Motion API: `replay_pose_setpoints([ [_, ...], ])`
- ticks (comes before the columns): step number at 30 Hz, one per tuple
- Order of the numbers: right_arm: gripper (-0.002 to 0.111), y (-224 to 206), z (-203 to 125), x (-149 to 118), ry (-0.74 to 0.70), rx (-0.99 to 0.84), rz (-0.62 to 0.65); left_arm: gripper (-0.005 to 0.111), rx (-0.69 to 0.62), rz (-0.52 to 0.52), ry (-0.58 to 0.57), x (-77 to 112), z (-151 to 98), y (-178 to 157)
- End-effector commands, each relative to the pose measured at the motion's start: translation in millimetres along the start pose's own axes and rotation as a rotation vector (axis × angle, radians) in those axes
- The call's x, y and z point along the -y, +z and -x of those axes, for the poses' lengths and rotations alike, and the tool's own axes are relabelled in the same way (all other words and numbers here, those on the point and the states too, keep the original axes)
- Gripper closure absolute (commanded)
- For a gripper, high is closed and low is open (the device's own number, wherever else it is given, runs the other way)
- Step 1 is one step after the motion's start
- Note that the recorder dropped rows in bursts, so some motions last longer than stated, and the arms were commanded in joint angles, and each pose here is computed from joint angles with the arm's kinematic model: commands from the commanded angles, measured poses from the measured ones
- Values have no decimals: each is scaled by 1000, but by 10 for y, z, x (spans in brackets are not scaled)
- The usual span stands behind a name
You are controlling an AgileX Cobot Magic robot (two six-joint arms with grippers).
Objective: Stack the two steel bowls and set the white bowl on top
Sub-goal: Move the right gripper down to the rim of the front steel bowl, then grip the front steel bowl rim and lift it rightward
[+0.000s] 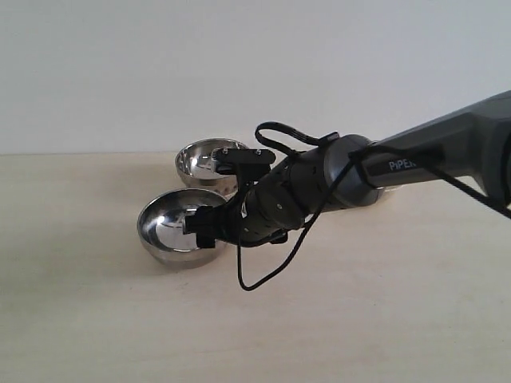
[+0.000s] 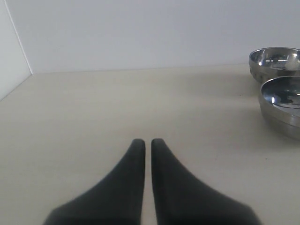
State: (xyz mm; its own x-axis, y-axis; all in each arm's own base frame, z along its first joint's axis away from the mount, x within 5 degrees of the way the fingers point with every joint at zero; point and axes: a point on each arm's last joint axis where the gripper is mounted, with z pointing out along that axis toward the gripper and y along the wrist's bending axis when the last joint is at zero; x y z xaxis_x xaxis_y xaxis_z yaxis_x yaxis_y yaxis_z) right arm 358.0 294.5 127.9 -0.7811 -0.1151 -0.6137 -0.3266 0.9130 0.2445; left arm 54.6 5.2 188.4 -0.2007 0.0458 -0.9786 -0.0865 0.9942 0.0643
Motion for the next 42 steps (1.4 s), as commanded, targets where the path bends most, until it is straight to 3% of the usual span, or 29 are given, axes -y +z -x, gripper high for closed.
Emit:
replay_pose_setpoints([
  [1, 35, 40, 6, -11, 7, 8, 8, 103, -1, 0, -14, 1, -10, 1],
  [4, 38, 40, 24, -25, 7, 28, 23, 103, -1, 0, -14, 1, -10, 1],
  [6, 46, 39, 39, -36, 7, 45, 35, 103, -1, 0, -14, 1, -10, 1],
  [9, 70, 39, 46, -41, 7, 52, 40, 103, -1, 0, -14, 1, -10, 1],
  [10, 91, 39, 39, -36, 7, 44, 35, 103, -1, 0, -14, 1, -10, 1],
  [12, 108, 40, 30, -29, 7, 35, 28, 103, -1, 0, -14, 1, -10, 1],
  [17, 108, -77, 77, -32, -8, 15, 4, 103, -1, 0, -14, 1, -10, 1],
  [22, 108, -479, 267, -36, -101, 2, -41, 103, -1, 0, -14, 1, -10, 1],
  [30, 108, -1059, 570, 336, -78, -21, -166, 103, -1, 0, -14, 1, -10, 1],
  [38, 108, -979, 300, 851, 2, -72, -225, 103, -1, 0, -14, 1, -10, 1],
  [42, 108, -917, 189, 958, 42, -48, -202, 103, -1, 0, -14, 1, -10, 1],
])
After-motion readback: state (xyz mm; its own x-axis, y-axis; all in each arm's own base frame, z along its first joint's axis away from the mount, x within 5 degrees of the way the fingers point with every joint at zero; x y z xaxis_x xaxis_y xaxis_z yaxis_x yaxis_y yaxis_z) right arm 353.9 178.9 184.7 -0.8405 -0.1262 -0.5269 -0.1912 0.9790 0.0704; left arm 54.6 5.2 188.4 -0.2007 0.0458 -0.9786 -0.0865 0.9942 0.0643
